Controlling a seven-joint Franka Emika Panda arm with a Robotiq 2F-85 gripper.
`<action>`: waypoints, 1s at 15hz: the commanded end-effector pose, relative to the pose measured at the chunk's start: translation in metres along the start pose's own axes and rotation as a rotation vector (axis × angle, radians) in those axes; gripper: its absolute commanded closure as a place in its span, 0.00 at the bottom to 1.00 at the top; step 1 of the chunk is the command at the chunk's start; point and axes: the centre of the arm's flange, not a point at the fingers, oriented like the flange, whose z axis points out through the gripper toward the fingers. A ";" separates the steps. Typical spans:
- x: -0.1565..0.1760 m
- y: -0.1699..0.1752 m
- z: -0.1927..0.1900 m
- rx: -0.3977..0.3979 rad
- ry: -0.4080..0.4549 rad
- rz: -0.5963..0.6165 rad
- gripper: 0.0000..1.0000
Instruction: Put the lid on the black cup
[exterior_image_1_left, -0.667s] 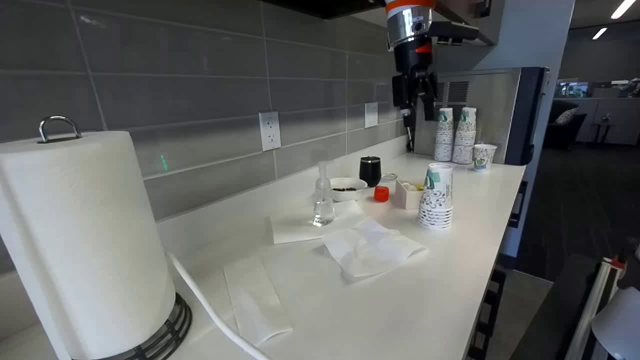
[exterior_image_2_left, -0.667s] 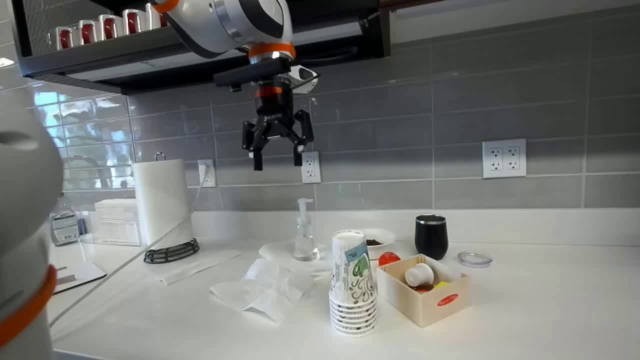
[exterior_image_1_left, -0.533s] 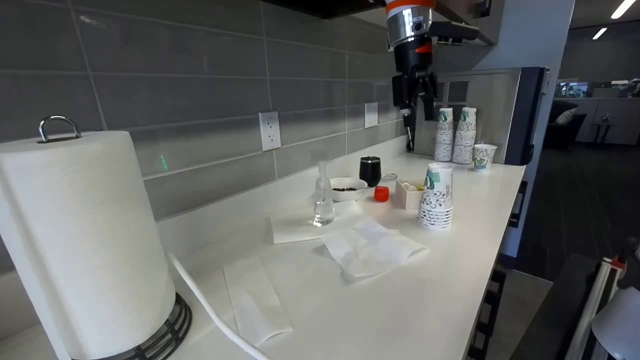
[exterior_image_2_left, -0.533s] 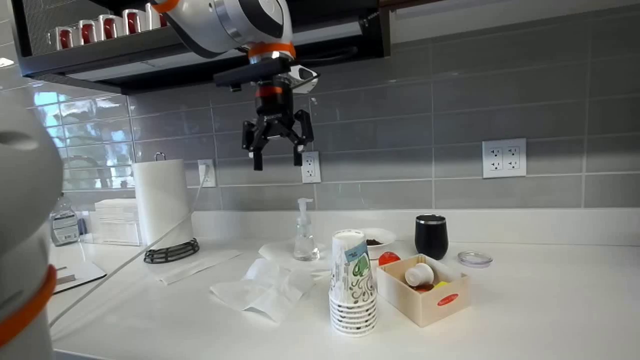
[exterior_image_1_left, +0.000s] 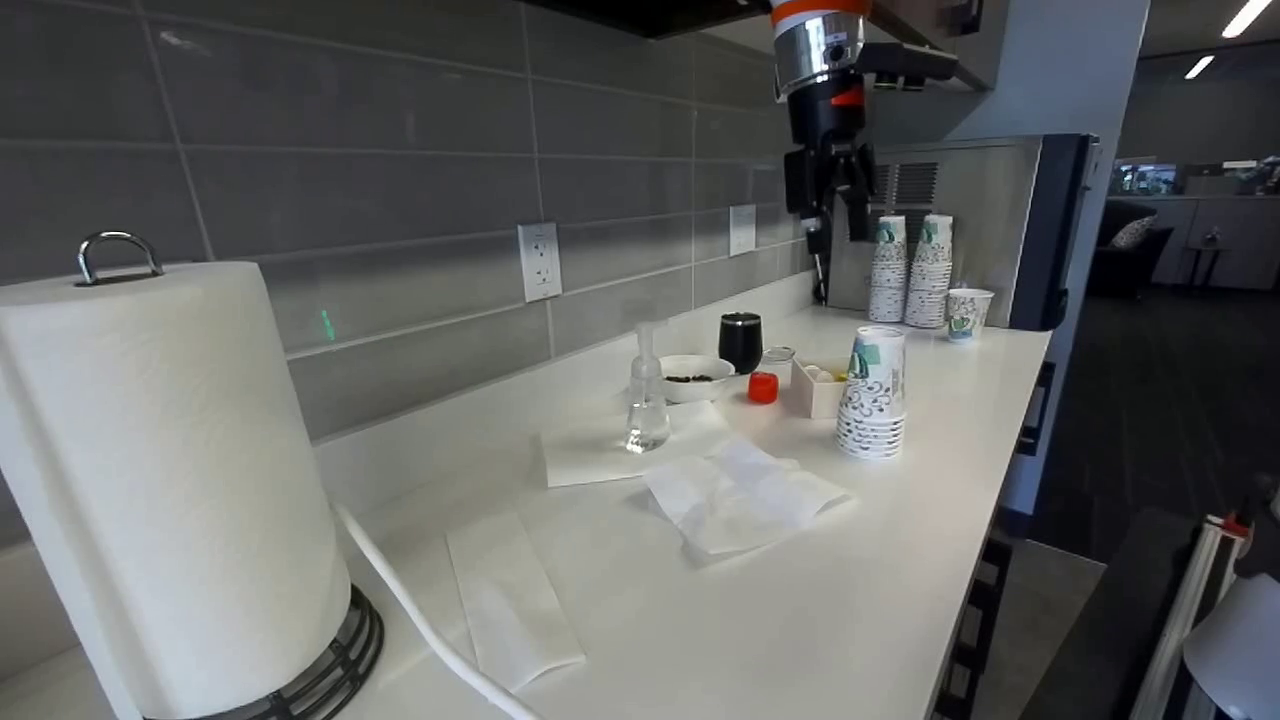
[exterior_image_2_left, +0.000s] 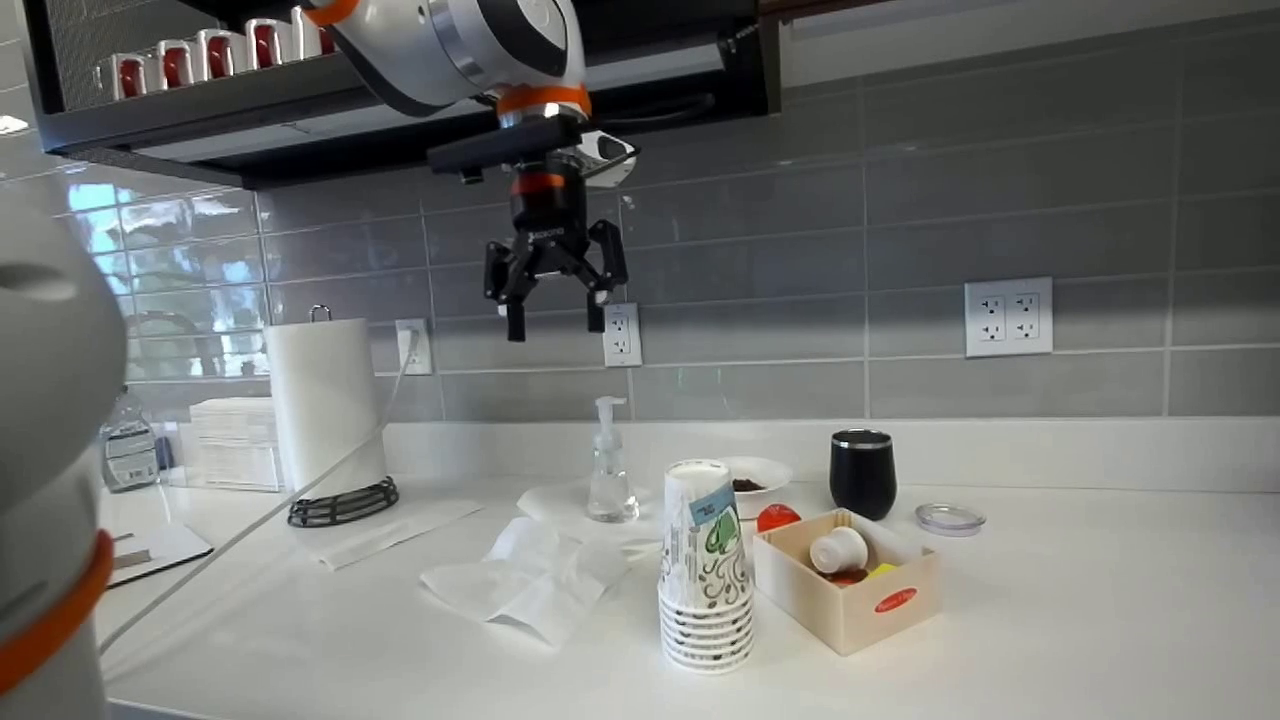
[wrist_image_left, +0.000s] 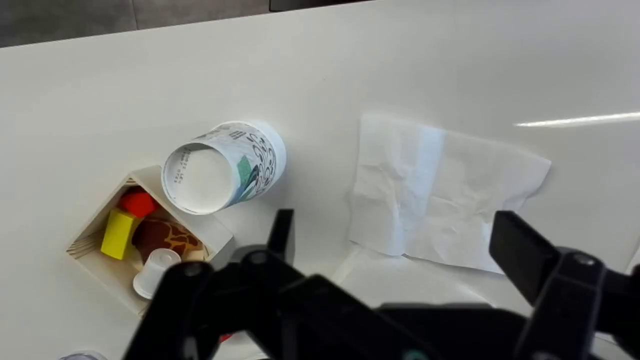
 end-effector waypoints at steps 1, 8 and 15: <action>0.000 0.000 0.000 0.000 0.000 0.000 0.00; 0.000 0.000 0.000 0.000 0.000 0.000 0.00; -0.007 0.001 0.013 -0.012 0.015 0.011 0.00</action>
